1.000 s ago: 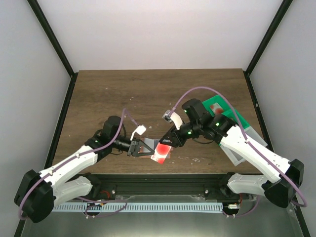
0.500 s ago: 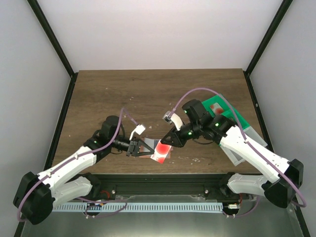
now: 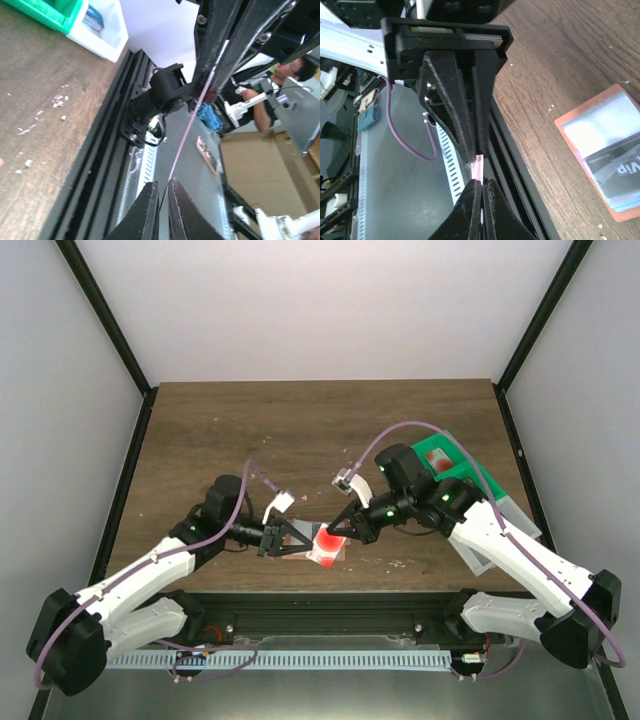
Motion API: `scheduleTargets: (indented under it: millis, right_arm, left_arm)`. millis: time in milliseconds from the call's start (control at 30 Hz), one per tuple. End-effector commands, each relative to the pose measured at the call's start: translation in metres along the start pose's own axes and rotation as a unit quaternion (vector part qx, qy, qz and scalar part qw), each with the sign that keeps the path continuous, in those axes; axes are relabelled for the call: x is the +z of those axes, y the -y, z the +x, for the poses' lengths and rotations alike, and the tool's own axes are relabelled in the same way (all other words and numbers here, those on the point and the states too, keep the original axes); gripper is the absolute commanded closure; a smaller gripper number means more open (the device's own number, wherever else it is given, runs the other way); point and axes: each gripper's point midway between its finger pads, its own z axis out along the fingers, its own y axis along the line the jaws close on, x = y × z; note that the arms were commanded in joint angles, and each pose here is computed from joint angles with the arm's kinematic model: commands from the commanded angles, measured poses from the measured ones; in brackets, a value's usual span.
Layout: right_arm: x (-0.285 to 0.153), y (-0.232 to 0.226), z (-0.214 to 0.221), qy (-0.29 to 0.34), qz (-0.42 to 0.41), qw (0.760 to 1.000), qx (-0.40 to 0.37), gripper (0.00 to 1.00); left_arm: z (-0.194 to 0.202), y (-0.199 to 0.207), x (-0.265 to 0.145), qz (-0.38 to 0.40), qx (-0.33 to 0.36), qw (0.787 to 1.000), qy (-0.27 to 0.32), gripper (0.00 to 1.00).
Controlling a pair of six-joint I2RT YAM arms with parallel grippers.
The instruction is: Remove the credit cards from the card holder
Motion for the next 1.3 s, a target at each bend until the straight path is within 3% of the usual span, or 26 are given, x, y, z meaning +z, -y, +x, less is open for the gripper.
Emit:
scheduleTargets:
  millis: [0, 100, 167, 233, 333, 500, 667, 900, 1033, 1267]
  right_arm:
    - [-0.006, -0.009, -0.013, 0.034, -0.024, 0.999, -0.012, 0.99]
    - [-0.008, 0.000, -0.023, 0.059, 0.002, 0.998, -0.013, 1.00]
    - [-0.013, 0.012, -0.030, 0.076, 0.034, 0.997, -0.006, 1.00]
    - [-0.022, 0.030, -0.040, 0.100, 0.075, 0.992, 0.008, 1.00]
    - [-0.038, 0.061, -0.052, 0.136, 0.131, 0.981, 0.048, 1.00]
    - [-0.065, 0.120, -0.071, 0.206, 0.257, 0.938, 0.108, 0.99]
    - [-0.111, 0.192, -0.070, 0.304, 0.356, 0.859, 0.206, 0.99]
    - [-0.174, 0.266, -0.054, 0.394, 0.415, 0.759, 0.311, 1.00]
    - [-0.202, 0.297, -0.037, 0.417, 0.436, 0.716, 0.350, 1.00]
    - [-0.234, 0.325, -0.013, 0.454, 0.488, 0.642, 0.378, 1.00]
  left_arm:
    - [-0.010, -0.011, -0.003, -0.053, 0.022, 0.998, 0.020, 0.83]
    - [-0.024, -0.026, -0.011, -0.122, 0.019, 0.991, 0.041, 0.52]
    - [-0.035, -0.041, -0.022, -0.191, 0.019, 0.980, 0.062, 0.41]
    - [-0.045, -0.053, -0.034, -0.252, 0.025, 0.964, 0.081, 0.24]
    - [-0.054, -0.058, -0.046, -0.296, 0.042, 0.949, 0.099, 0.02]
    - [-0.059, -0.066, -0.058, -0.339, 0.054, 0.933, 0.107, 0.00]
    - [-0.057, -0.075, -0.065, -0.367, 0.053, 0.922, 0.109, 0.00]
    - [-0.051, -0.075, -0.061, -0.354, 0.054, 0.928, 0.105, 0.00]
    - [-0.047, -0.063, -0.049, -0.307, 0.059, 0.945, 0.091, 0.01]
    - [-0.045, -0.061, -0.048, -0.302, 0.060, 0.947, 0.092, 0.01]
